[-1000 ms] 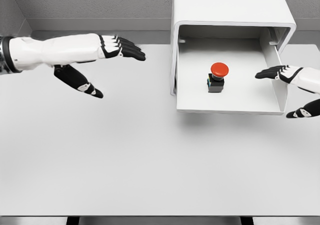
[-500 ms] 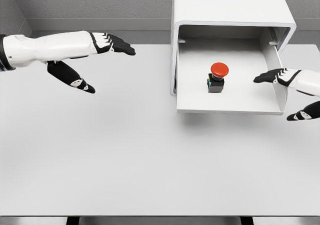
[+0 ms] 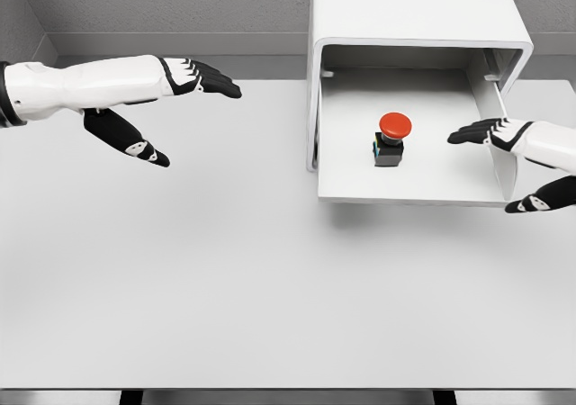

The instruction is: Slide open multi-storey tabletop storage cabinets and put open load switch and slide close multi-storey tabletop storage cabinets

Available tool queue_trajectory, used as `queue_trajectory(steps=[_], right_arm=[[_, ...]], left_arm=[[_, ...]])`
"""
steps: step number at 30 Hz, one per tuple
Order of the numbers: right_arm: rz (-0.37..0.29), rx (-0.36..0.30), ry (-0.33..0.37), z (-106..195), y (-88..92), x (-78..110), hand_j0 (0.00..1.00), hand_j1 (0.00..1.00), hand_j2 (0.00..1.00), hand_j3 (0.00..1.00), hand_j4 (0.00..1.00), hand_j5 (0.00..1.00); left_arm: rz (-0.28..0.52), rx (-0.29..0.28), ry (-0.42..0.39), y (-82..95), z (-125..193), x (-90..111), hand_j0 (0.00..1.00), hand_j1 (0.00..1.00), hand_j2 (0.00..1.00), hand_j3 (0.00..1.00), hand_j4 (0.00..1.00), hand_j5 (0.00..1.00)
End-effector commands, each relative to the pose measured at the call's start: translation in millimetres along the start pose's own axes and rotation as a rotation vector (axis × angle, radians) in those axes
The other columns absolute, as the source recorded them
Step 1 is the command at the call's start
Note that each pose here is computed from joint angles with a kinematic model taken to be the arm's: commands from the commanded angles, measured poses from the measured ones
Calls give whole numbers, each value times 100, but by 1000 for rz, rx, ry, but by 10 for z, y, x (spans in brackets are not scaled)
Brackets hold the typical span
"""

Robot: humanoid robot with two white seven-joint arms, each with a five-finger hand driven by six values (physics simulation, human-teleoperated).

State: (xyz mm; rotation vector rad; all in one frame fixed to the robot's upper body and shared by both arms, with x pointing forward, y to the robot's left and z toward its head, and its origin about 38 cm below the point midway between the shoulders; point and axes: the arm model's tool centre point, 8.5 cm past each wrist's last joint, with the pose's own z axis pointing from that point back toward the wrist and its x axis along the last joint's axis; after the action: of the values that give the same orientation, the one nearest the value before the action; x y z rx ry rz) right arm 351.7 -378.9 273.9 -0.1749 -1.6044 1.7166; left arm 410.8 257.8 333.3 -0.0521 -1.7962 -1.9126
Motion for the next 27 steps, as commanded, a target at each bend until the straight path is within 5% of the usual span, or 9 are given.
queue_trajectory(steps=[1,27], right_arm=[[-10,-9,-8,-26,8,4,100,100,100,100,100,100],[6,15,-52,-225,88,32,100,100,100,100,100,100]], left_arm=[[6,4,1,6,5,-3,100,100,100,100,100,100],[5,5,2,11,13,-3,100,100,100,100,100,100]])
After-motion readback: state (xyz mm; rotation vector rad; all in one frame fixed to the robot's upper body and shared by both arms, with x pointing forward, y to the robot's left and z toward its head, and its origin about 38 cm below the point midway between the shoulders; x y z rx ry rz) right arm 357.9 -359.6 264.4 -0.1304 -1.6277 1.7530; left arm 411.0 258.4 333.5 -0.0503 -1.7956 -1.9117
